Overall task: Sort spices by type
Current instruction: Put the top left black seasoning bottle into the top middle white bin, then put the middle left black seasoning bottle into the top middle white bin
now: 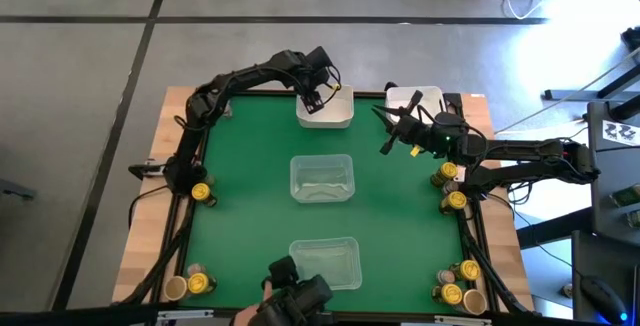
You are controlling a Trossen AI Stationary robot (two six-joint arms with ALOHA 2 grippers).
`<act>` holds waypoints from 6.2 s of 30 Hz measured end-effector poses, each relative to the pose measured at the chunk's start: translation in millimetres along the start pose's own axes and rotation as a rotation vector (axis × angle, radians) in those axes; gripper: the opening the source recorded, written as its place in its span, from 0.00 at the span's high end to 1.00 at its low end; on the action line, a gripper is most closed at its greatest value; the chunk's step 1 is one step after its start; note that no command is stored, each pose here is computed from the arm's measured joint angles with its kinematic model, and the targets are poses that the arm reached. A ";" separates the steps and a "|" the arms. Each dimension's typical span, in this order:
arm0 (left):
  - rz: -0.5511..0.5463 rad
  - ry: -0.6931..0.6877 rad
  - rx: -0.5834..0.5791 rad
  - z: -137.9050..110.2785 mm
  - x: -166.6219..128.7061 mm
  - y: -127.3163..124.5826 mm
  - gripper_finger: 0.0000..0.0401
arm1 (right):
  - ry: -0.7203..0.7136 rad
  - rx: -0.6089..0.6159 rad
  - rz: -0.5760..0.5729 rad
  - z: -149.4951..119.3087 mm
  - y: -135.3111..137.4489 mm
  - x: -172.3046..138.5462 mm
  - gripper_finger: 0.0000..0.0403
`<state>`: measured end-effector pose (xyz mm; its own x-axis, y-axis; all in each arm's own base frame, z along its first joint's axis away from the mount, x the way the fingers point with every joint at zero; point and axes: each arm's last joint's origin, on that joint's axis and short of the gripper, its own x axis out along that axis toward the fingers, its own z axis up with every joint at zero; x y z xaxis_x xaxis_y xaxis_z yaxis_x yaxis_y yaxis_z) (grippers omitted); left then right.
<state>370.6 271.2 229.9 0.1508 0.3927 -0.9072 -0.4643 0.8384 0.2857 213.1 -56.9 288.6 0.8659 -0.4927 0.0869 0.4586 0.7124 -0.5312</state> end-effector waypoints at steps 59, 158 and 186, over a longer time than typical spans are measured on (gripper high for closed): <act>0.073 0.181 -0.311 -166.0 -192.4 -42.7 0.33 | 0.013 -0.004 0.007 -1.3 0.7 0.0 0.91; -0.260 0.527 -0.066 -321.1 -140.1 -62.5 1.00 | -0.024 0.003 0.066 -0.3 2.5 -0.1 0.91; -0.286 0.253 -0.077 -296.2 -133.6 -64.5 1.00 | -0.037 0.006 0.068 0.6 2.2 0.0 0.91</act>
<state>121.8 52.6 241.3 0.0683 0.0334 -0.9971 -0.5001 0.8660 -0.0053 214.2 -55.0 288.0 0.9017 -0.4246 0.0821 0.3999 0.7466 -0.5317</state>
